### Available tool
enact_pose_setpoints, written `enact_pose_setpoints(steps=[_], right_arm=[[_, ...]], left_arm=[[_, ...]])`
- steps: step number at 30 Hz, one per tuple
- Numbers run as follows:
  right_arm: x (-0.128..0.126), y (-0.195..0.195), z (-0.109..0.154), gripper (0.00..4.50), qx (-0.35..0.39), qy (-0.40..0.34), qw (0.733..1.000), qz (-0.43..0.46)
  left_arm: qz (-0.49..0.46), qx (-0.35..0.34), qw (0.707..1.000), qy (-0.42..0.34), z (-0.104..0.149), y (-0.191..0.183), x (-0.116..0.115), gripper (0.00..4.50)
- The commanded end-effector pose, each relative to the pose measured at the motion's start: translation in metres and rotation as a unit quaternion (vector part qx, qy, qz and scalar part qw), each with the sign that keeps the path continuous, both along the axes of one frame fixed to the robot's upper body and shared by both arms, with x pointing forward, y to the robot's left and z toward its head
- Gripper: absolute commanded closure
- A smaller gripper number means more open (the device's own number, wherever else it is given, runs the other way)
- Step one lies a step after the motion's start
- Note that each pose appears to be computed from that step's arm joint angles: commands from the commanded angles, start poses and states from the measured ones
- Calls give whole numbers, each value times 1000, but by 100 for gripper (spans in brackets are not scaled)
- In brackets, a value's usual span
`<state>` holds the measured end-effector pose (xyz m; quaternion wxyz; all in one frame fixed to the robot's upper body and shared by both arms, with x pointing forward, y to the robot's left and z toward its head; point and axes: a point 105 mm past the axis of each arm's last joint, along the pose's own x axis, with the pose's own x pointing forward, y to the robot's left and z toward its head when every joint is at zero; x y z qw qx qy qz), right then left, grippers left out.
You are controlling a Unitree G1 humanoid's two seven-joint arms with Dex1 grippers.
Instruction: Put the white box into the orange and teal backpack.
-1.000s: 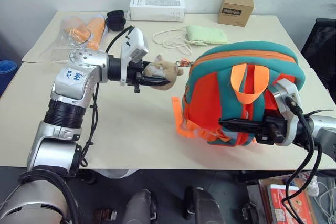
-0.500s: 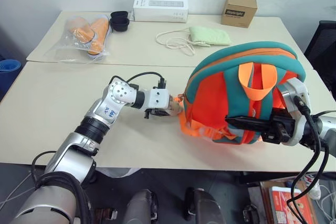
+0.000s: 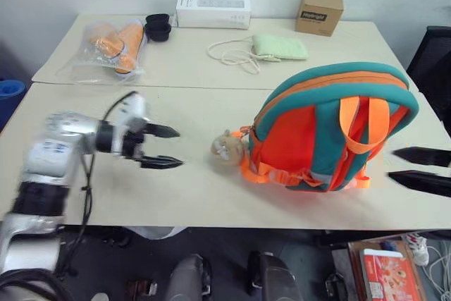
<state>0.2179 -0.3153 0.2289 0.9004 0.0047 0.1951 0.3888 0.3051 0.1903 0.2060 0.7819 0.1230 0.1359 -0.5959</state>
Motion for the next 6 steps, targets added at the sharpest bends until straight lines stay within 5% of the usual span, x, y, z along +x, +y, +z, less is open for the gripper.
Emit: enact_pose_setpoints(steps=[1, 6], right_arm=[[-14, -38, 27, 2, -16, -28, 998, -51], [-7, -51, 27, 2, -3, -57, 994, -89]], left_arm=[[-3, -40, 998, -38, 49, 16, -26, 0], [32, -59, 995, -68, 48, 11, -23, 0]])
